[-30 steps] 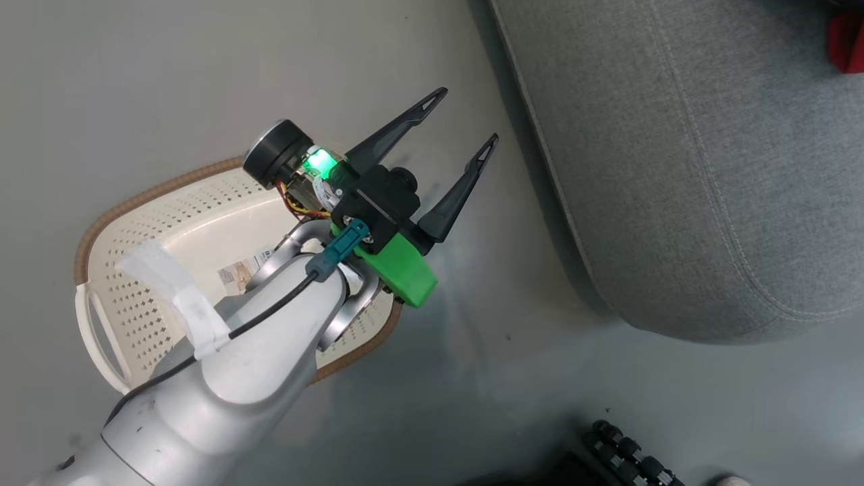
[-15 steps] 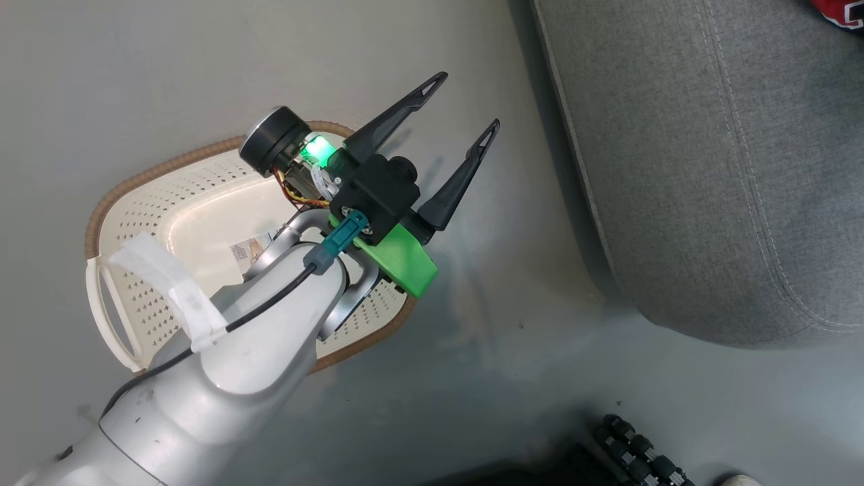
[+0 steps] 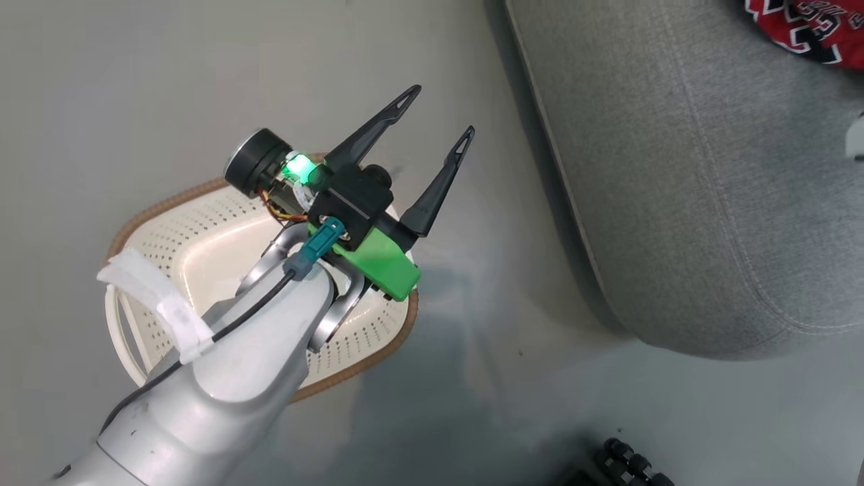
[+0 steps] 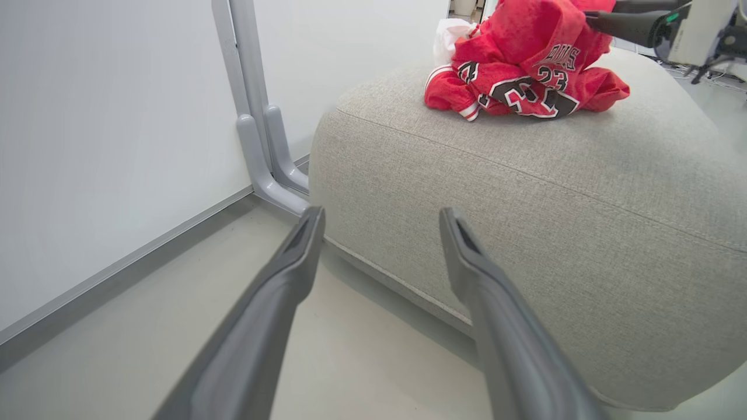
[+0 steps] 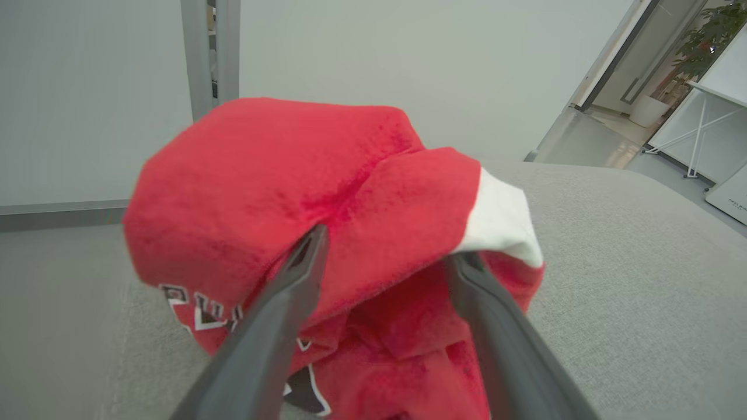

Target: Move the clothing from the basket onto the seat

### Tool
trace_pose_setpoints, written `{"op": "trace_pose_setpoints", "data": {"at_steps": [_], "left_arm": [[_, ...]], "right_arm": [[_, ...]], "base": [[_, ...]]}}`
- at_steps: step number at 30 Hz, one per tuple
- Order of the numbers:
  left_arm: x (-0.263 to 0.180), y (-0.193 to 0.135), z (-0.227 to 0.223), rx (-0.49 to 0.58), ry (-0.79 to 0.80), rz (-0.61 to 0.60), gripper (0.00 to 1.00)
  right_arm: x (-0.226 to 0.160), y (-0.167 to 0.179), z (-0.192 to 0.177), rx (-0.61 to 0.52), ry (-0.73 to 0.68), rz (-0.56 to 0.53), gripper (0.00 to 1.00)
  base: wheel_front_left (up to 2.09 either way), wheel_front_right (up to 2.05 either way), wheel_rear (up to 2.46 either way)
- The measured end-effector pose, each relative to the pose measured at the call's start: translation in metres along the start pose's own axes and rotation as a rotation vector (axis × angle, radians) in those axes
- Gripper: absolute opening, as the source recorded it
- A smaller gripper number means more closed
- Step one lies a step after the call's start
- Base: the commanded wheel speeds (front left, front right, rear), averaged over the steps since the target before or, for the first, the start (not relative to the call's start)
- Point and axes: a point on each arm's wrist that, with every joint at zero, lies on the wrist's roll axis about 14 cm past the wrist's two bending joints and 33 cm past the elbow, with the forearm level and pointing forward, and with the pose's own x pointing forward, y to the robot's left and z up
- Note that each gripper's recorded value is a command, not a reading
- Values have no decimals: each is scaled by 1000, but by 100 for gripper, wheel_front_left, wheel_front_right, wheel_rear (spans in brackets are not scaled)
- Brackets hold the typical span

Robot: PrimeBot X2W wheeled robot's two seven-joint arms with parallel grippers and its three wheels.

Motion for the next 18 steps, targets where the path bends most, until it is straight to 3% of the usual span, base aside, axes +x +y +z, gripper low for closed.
{"op": "trace_pose_setpoints", "data": {"at_steps": [11,18], "left_arm": [[-21,-3,37,5,-38,88,100],[-45,8,71,15,-103,198,100]], "right_arm": [[-62,-17,25,28,-44,-5,100],[-88,0,57,70,-132,49,100]], "base": [[0,0,0],[0,0,0]]}}
